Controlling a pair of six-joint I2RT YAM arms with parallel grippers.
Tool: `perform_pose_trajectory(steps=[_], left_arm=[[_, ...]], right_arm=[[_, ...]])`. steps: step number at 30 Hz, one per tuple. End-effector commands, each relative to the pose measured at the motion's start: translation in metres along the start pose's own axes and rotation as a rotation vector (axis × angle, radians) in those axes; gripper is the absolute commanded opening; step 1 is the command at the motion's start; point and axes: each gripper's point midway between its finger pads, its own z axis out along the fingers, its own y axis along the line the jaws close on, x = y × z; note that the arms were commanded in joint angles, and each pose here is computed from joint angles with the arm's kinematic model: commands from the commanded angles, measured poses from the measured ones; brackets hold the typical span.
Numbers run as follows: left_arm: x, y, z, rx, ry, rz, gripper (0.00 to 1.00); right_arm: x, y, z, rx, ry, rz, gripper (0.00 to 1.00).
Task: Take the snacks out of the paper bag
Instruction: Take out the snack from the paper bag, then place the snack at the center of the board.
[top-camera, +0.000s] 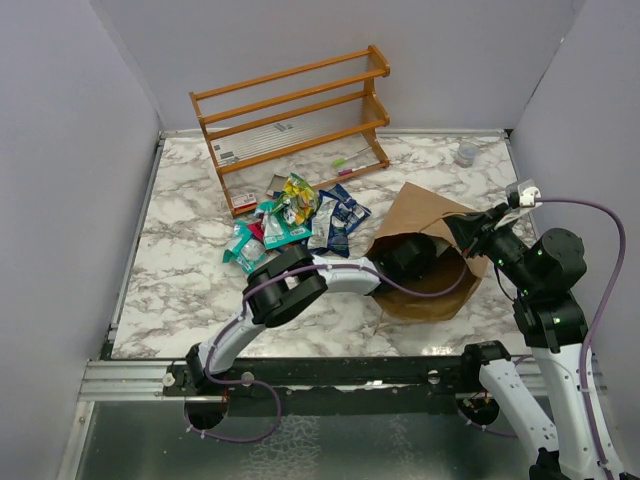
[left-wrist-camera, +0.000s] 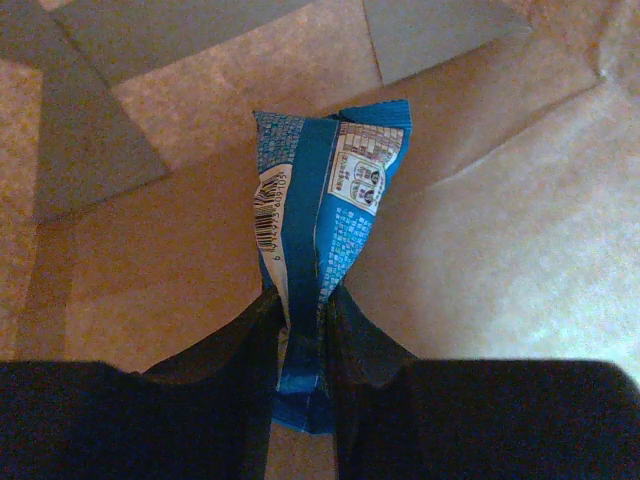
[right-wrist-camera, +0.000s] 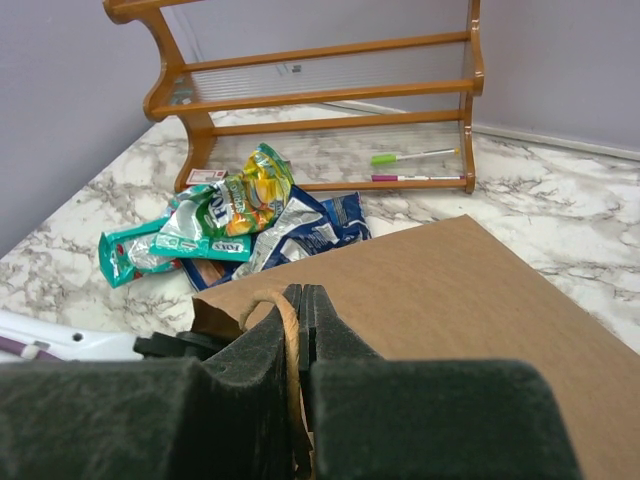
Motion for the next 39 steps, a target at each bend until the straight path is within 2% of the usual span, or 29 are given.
perform_pose_trajectory(steps=[1, 14, 21, 25, 29, 32, 39], left_arm=[[-0.031, -0.013, -0.034, 0.089, -0.047, -0.032, 0.26], [-0.027, -0.037, -0.102, 0.185, -0.042, 0.037, 0.25], [-0.046, -0.053, -0.176, 0.268, -0.129, 0.158, 0.24], [-0.063, -0.049, -0.227, 0.330, -0.215, 0.170, 0.25], [-0.088, -0.029, -0.275, 0.334, -0.314, 0.135, 0.24], [-0.111, -0.002, -0.309, 0.277, -0.409, 0.106, 0.24], [-0.145, 0.099, -0.370, -0.127, -0.584, -0.025, 0.24]], right_arm=[[-0.016, 0.001, -0.002, 0.004, -0.050, -0.024, 0.02], [-0.018, 0.000, -0.001, 0.015, -0.045, -0.019, 0.02], [-0.015, -0.003, 0.000, 0.027, -0.045, -0.016, 0.02], [-0.015, -0.004, 0.000, 0.031, -0.042, -0.013, 0.02], [-0.015, -0.005, 0.000, 0.038, -0.042, -0.013, 0.02], [-0.013, -0.005, 0.001, 0.037, -0.042, -0.010, 0.02], [-0.011, -0.005, 0.003, 0.028, -0.041, -0.006, 0.02]])
